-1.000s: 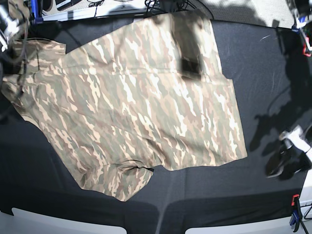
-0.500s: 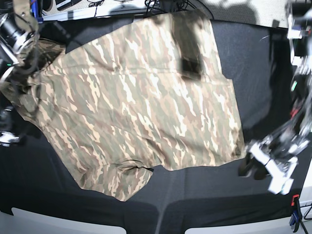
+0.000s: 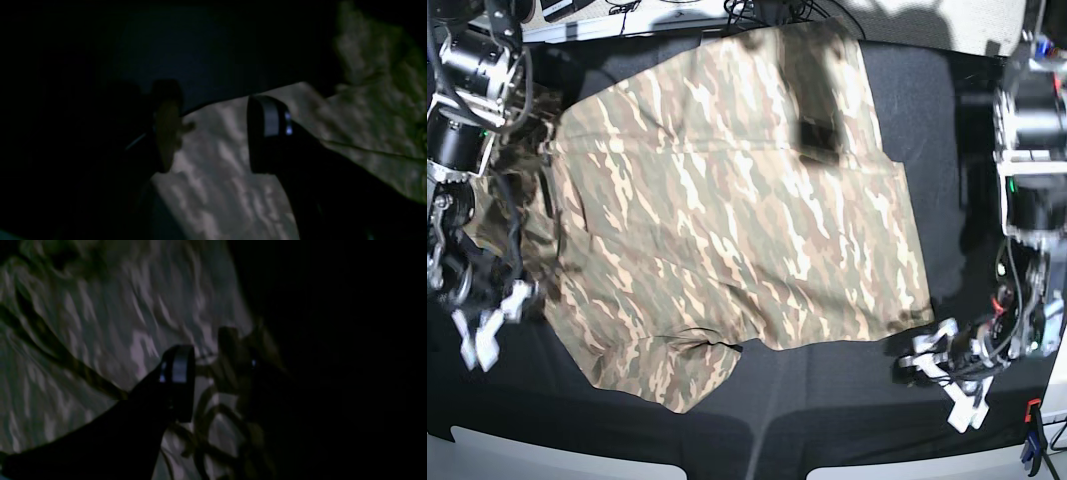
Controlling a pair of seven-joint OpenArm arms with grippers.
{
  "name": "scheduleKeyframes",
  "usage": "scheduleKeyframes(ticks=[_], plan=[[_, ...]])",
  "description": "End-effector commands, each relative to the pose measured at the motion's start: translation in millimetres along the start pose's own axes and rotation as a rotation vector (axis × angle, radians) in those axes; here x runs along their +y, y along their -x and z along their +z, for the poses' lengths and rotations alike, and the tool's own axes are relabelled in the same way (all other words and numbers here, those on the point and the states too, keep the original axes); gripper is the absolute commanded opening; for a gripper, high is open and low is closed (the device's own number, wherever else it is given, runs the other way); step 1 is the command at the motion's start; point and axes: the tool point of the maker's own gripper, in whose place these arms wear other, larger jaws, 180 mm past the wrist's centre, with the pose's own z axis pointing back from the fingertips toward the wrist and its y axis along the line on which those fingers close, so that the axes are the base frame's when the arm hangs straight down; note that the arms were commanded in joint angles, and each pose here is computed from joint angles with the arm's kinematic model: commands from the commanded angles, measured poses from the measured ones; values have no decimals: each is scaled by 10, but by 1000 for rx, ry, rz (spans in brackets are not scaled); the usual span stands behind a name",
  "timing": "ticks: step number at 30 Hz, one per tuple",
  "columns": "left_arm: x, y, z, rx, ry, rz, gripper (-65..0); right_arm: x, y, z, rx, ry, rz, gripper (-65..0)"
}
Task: Layout the t-shirt on the table in an organized manner, then fold the t-shirt properly
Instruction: 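Lower both grippers and grasp the shirt's hem corners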
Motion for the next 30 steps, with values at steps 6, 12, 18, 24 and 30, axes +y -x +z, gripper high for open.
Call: scheduleKeyframes(ticks=[6,12,18,24,30], plan=[[71,-80,-27,-19,30,24,-350,407,-685,253,-182,-5,132,-440],[149,30,-52,10,6,24,-350,937,-815,335,-278,-66,177,-440],[374,-3,-39,-5,-119,-55,-350,1324,-238,195,-200,-137,136,-440],[473,3,-48,-21,-161,-98,-350,1545,234,192,-130,-172,111,-440],[721,267,-95,16,-205,-51,-349,1653,402,300,-114,-170,129,-440]])
